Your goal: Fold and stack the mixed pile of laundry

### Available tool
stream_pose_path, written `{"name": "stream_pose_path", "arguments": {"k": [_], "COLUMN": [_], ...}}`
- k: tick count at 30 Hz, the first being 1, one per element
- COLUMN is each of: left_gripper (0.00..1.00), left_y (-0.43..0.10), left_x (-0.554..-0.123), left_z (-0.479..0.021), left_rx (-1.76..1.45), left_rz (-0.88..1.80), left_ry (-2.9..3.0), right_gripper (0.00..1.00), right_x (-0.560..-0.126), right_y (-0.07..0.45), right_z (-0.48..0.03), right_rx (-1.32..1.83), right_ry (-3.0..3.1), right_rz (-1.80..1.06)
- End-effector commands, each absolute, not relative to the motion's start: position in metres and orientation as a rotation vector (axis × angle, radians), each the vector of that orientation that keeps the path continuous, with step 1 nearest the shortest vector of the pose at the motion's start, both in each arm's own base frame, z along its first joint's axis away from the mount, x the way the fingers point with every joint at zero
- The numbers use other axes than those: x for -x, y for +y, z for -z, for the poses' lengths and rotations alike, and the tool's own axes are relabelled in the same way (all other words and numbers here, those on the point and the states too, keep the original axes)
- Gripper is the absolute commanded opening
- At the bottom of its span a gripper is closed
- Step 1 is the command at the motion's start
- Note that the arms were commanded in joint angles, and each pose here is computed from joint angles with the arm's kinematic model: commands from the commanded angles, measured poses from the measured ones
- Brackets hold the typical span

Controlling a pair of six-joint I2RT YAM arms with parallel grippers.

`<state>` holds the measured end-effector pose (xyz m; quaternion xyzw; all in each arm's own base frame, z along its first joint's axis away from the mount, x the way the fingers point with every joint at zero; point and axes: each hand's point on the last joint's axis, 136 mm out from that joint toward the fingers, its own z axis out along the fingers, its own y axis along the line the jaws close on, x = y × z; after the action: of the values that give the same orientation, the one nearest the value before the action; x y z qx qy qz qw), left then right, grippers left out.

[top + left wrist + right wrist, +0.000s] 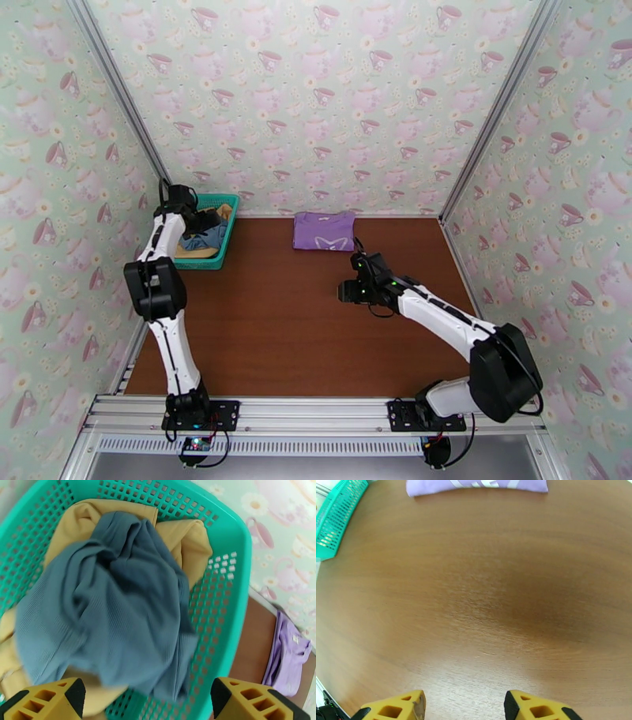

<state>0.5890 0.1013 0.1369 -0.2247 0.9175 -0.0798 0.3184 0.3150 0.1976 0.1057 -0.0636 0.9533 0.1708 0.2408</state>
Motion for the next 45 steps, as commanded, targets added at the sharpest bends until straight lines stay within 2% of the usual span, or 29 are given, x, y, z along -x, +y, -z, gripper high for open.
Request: {"name": "stream_pose_path", "arguments": {"k": [1, 6, 8, 10, 15, 17, 20, 24, 31, 35, 40, 45], "left_gripper": [0.88, 0.87, 0.82, 0.71, 0.25, 0.17, 0.14, 0.00, 0.00, 0.00, 0.00, 0.00], "left_y": [0.099, 0.101, 0.101, 0.101, 0.100, 0.100, 0.100, 0.101, 0.090, 0.057, -0.009, -0.078], "left_x": [-0.604, -0.610, -0.612, -0.612, -0.613, -0.613, -0.612, -0.601, -0.536, -0.480, -0.407, -0.354], "left_z": [-0.111, -0.088, -0.082, -0.079, -0.089, -0.107, -0.147, -0.220, -0.356, -0.404, -0.423, -0.388], "left_rx": [0.609, 0.614, 0.611, 0.605, 0.594, 0.582, 0.551, 0.499, 0.472, 0.457, 0.366, 0.241], "left_rz": [0.255, 0.239, 0.237, 0.241, 0.245, 0.248, 0.244, 0.208, 0.199, 0.276, 0.371, 0.459], "left_ry": [2.433, 2.472, 2.481, 2.487, 2.465, 2.431, 2.363, 2.244, 2.025, 1.978, 2.002, 2.092], "right_gripper": [0.58, 0.57, 0.55, 0.54, 0.53, 0.52, 0.52, 0.52, 0.52, 0.52, 0.53, 0.55], "right_x": [-0.316, -0.320, -0.321, -0.321, -0.318, -0.317, -0.314, -0.309, -0.299, -0.291, -0.277, -0.263], "right_y": [0.203, 0.206, 0.207, 0.208, 0.208, 0.208, 0.207, 0.208, 0.207, 0.198, 0.185, 0.175], "right_z": [-0.100, -0.095, -0.093, -0.093, -0.094, -0.097, -0.102, -0.111, -0.134, -0.154, -0.171, -0.167], "right_rx": [0.161, 0.159, 0.160, 0.160, 0.164, 0.168, 0.170, 0.171, 0.157, 0.151, 0.151, 0.149], "right_ry": [2.623, 2.641, 2.647, 2.650, 2.653, 2.646, 2.636, 2.612, 2.533, 2.477, 2.422, 2.404], "right_rz": [-0.479, -0.475, -0.469, -0.466, -0.452, -0.454, -0.454, -0.469, -0.545, -0.539, -0.535, -0.546]}}
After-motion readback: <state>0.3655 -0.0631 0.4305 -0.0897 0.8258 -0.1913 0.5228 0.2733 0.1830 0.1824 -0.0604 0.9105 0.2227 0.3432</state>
